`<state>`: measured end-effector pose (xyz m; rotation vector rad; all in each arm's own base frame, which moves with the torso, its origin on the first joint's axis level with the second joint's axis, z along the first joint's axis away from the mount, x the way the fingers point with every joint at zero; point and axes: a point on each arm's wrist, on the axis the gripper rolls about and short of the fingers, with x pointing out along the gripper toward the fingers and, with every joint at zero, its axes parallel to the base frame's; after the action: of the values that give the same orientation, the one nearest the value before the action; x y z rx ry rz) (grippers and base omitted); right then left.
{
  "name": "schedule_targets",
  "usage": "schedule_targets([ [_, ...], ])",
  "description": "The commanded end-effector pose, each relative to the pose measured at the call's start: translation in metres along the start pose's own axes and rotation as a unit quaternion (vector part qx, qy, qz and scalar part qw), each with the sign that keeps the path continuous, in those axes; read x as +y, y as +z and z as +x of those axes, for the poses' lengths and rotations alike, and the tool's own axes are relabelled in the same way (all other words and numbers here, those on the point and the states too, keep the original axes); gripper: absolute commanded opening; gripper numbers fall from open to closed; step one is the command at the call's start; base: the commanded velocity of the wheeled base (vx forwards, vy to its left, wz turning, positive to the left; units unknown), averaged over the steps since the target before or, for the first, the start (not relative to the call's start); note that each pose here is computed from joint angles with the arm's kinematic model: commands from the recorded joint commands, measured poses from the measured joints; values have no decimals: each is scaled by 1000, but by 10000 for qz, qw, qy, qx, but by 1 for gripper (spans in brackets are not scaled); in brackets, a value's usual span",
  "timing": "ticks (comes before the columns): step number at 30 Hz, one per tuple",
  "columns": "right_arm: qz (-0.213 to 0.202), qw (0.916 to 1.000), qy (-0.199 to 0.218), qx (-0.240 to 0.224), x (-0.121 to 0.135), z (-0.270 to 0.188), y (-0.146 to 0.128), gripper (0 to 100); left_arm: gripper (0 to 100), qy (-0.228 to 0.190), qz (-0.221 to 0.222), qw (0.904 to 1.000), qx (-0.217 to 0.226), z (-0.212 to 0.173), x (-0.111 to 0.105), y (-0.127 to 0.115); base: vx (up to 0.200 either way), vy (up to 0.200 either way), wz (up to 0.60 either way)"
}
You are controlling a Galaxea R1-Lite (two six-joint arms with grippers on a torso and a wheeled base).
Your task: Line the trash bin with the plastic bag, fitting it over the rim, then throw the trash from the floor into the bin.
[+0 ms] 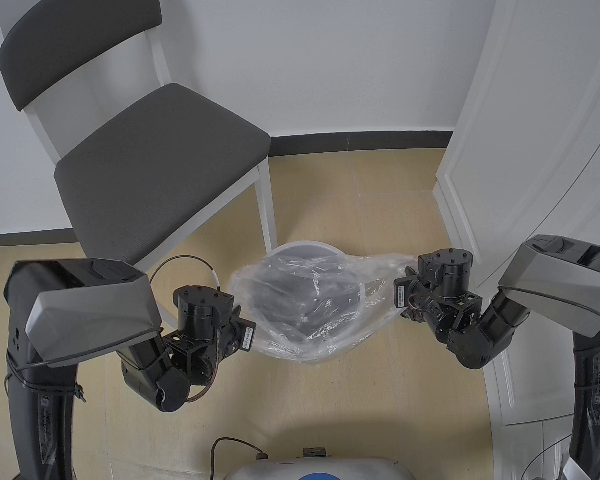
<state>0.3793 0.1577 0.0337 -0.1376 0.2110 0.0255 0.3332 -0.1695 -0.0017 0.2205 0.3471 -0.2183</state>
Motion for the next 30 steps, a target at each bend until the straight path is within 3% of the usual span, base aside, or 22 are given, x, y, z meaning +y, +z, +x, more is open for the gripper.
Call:
schedule_targets([
  [1,20,10000,-50,-11,5,11,-10,0,0,196,-8,9998,17,19,-4,-14,0,0,0],
  [7,78,9998,-51,-188,6,12,-11,0,0,297,-23,9994,-191,25,-4,-13,0,0,0],
  [13,-194,9997,49,116,0,-7,-16,0,0,222,415,9989,68,-1,8,-15,0,0,0],
  [20,-851,9949,248,471,-6,-27,-31,0,0,-400,753,9962,191,-33,22,-12,0,0,0],
  [26,-902,9941,285,527,0,-20,-41,0,0,-388,774,9957,314,-12,15,-30,0,0,0],
  [30,-902,9940,325,519,11,-15,-52,0,0,-166,785,9963,300,7,7,-44,0,0,0],
])
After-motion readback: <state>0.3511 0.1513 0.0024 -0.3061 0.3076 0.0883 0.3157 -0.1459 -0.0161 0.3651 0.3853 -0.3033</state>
